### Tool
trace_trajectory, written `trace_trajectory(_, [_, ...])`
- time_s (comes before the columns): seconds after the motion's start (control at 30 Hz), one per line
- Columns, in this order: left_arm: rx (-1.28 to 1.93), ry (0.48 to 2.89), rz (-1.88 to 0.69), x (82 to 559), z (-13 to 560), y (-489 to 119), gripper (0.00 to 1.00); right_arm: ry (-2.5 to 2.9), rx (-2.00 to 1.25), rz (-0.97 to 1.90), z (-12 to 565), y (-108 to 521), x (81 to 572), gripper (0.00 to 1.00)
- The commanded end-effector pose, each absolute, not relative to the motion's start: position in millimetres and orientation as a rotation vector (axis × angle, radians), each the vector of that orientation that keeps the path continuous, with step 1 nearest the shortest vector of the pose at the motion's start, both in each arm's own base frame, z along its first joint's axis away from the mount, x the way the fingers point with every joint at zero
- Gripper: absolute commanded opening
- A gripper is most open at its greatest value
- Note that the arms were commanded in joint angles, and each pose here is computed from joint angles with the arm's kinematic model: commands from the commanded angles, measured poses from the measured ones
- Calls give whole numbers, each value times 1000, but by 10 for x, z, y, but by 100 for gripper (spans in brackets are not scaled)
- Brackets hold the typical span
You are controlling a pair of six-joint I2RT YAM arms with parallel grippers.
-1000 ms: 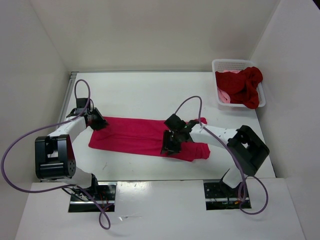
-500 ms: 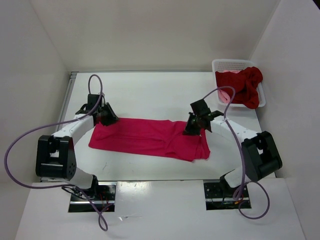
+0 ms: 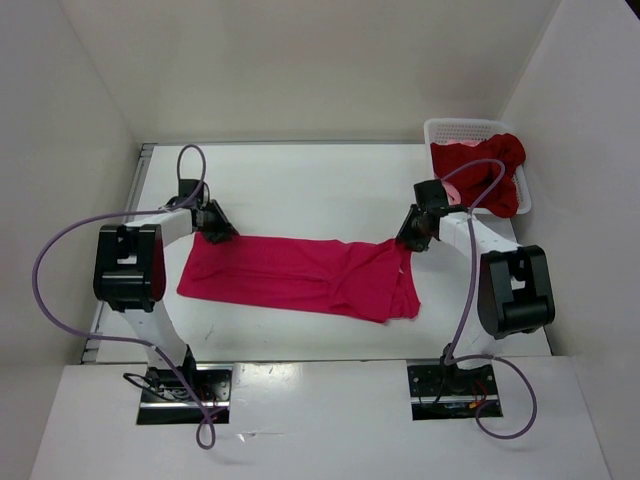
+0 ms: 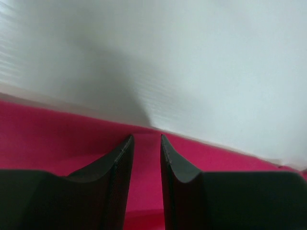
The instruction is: Fold and stack the t-shirts
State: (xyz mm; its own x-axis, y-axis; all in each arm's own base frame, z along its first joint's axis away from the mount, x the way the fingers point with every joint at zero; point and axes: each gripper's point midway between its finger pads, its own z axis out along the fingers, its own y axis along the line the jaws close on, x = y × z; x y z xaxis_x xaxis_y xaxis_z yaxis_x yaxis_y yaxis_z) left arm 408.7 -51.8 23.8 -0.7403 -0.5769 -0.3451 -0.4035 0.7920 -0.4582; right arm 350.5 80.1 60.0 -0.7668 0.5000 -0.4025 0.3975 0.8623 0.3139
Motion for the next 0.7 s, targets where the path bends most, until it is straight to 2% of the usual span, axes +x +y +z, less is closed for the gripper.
trace_trajectory(0.0, [-820, 2447, -503, 4267, 229, -293, 36, 2548, 608, 259, 584, 783, 3585, 37])
trace_trajectory(0.13, [-911, 2431, -542, 4239, 131, -116, 36, 2548, 589, 324, 544, 863, 3553, 35])
trace_trajectory(0.27, [-1007, 2405, -521, 4199, 68, 138, 36, 2555, 603, 326, 536, 866, 3533, 11])
trace_trajectory(0.37, [-1074, 2388, -530, 4121, 9, 281, 36, 2550, 630, 282, 520, 806, 3529, 3])
trace_trajectory(0.67, [-1187, 2338, -523, 4014, -30, 547, 36, 2552, 727, 233, 473, 654, 3326, 0])
